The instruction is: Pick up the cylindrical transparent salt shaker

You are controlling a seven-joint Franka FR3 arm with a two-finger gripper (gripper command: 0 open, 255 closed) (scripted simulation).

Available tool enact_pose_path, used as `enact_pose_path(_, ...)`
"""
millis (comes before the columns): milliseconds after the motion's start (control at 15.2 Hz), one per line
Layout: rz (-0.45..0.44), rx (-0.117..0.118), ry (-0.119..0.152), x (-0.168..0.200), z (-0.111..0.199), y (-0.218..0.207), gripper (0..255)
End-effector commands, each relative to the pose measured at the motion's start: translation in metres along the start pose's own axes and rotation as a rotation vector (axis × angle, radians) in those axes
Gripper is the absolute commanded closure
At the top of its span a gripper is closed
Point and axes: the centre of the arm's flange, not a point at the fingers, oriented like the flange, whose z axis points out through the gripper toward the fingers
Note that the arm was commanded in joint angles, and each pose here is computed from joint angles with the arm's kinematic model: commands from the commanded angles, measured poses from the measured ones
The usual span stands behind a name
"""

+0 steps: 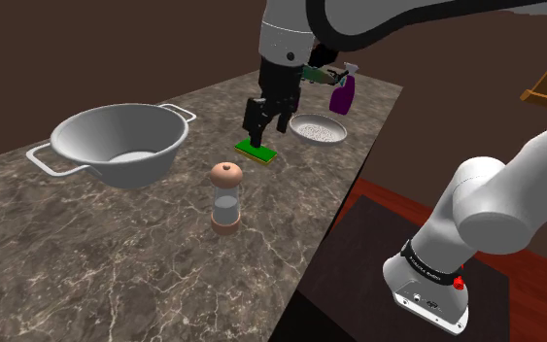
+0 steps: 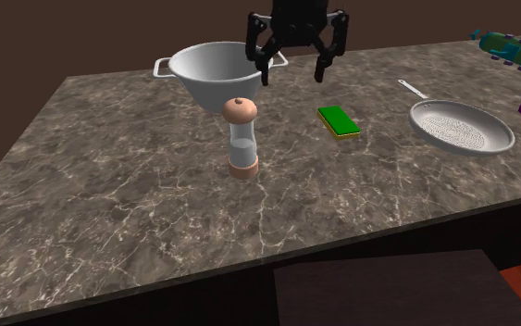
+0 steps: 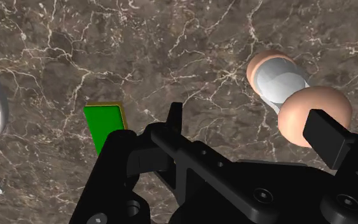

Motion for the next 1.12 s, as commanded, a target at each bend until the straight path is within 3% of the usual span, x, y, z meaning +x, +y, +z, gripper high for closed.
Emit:
enact_pose_path(0,-0.007,0.004,0.006,0.012,0.010,-0.022,0)
enact_pose_path(396,-0.029,0.010,0.023,0.047,0.033,-0.088,0)
enact_pose_path(1056,-0.030,0.010,0.023,0.046,0.074,-0.090,0)
